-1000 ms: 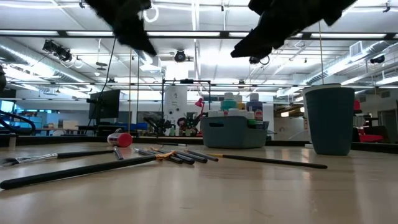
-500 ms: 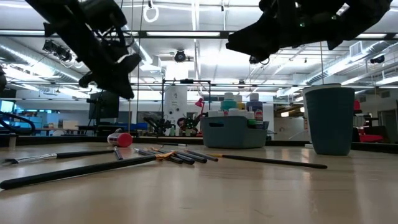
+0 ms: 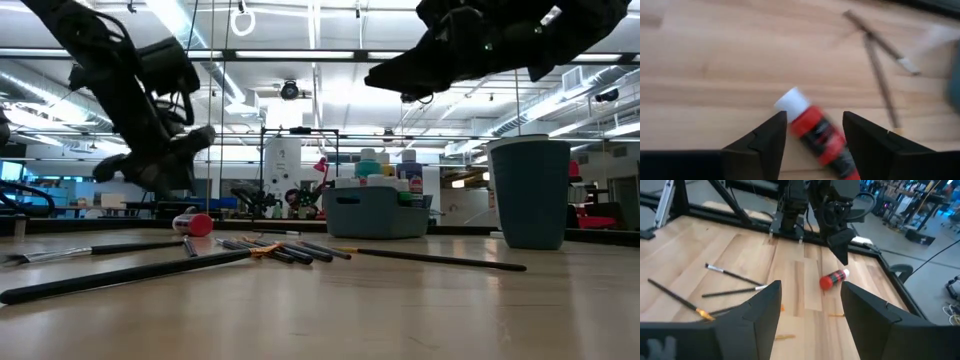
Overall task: Pick & Place Paint Supplies
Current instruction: Put the red paint bottle into the blue bin
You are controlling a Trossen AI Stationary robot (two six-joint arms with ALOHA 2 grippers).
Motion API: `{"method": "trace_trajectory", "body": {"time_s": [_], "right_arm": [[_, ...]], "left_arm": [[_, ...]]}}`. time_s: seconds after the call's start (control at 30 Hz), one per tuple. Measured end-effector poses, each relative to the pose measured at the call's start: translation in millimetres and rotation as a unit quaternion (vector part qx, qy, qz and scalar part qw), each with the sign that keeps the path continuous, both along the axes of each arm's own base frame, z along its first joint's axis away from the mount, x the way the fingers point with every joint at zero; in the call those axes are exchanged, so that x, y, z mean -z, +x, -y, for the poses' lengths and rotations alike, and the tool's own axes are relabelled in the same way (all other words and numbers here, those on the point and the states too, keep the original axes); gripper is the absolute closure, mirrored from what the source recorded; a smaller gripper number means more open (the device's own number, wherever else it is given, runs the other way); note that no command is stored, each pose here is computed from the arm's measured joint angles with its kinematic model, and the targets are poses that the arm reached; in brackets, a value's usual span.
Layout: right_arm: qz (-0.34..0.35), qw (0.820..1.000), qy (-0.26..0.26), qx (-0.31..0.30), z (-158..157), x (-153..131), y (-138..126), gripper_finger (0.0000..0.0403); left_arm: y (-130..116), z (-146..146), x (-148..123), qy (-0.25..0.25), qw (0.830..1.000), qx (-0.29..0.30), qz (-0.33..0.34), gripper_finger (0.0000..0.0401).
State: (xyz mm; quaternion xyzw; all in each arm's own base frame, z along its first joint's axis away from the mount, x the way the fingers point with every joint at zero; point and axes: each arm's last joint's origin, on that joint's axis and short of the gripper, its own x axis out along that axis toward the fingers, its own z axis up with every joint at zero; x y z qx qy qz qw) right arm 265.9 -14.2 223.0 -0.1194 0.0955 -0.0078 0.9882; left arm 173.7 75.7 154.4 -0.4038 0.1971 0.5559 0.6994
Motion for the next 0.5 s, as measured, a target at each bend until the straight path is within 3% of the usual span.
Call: {"method": "trace_trajectory", "body": {"time_s": [0.37,0.5], "right_arm": [[-0.005,1.000,-0.015,-0.003,0,1,0,0.0193],[-0.004,1.000,-0.015,-0.003,0,1,0,0.0193]], "left_arm": [[18,-8,32,-0.016,0.998,-0.058,0.011,0.0182],[27,-11,46,-0.016,0.998,-0.054,0.011,0.0182]]}}
